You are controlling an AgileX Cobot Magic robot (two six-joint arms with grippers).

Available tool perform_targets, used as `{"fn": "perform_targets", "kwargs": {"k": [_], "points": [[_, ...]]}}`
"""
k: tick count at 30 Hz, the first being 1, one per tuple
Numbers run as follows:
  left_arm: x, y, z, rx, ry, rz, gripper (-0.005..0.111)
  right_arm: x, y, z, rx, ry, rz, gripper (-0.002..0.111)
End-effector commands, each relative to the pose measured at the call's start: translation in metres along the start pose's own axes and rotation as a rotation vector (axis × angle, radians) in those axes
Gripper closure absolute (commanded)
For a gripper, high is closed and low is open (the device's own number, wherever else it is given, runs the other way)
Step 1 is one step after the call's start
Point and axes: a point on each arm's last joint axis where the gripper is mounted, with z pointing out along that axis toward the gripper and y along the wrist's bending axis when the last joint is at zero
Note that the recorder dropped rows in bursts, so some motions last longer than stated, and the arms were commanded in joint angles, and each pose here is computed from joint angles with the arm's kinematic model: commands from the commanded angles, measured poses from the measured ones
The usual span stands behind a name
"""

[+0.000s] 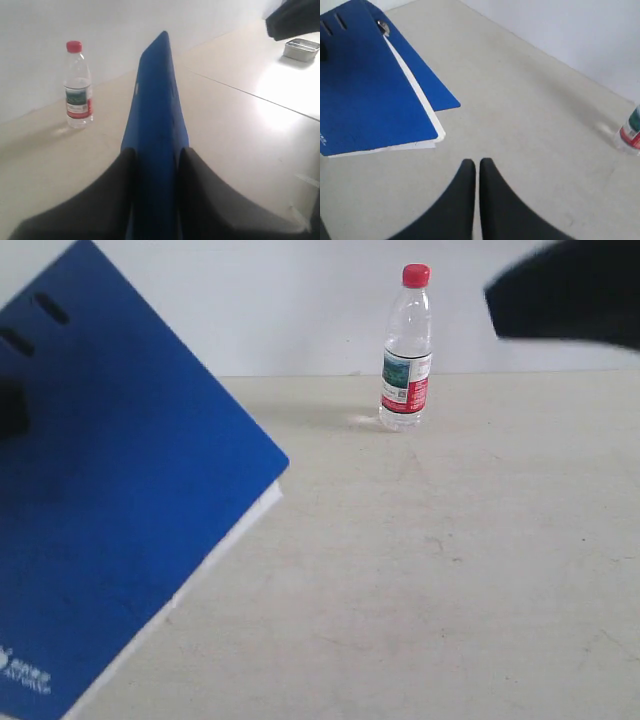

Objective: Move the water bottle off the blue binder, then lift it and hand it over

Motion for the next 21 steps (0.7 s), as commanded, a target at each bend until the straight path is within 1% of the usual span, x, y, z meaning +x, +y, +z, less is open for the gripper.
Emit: {"fn": "perform_targets", "kwargs": {"k": [1, 4, 6, 8, 11, 13, 14, 16, 18, 19, 21], "points": [[0.022, -0.015, -0.003, 0.054, 0.008, -0.080, 0.102, 0.048, 0.011, -0.034, 0.005, -0.062, 0.081, 0.109], [0.036, -0.012, -0.001, 0.021, 0.011, -0.121, 0.102, 0.075, 0.017, -0.039, -0.019, -0.088, 0.122, 0.109], [0.043, -0.009, 0.002, 0.003, 0.015, -0.133, 0.102, 0.089, 0.020, -0.031, -0.051, -0.058, 0.164, 0.109], [0.049, -0.006, 0.005, 0.022, 0.028, -0.157, 0.102, 0.106, 0.022, -0.017, -0.085, 0.009, 0.206, 0.109], [0.051, -0.003, 0.008, 0.027, 0.037, -0.166, 0.102, 0.130, 0.023, 0.005, -0.121, 0.110, 0.159, 0.109], [0.051, 0.001, 0.008, -0.014, 0.032, -0.161, 0.102, 0.139, 0.017, 0.022, -0.083, 0.122, 0.139, 0.109], [0.051, 0.004, 0.008, -0.039, 0.033, -0.156, 0.102, 0.139, 0.012, 0.031, -0.044, 0.097, 0.142, 0.109], [0.051, 0.007, 0.008, -0.077, 0.029, -0.154, 0.102, 0.131, 0.003, 0.045, 0.025, 0.016, 0.152, 0.109], [0.051, 0.008, 0.008, -0.089, 0.028, -0.154, 0.102, 0.117, -0.008, 0.057, 0.113, -0.106, 0.145, 0.109], [0.051, 0.008, 0.008, -0.089, 0.029, -0.153, 0.102, 0.111, -0.014, 0.060, 0.161, -0.177, 0.122, 0.109], [0.051, 0.008, 0.008, -0.090, 0.033, -0.153, 0.102, 0.101, -0.023, 0.067, 0.256, -0.273, 0.005, 0.109]]}}
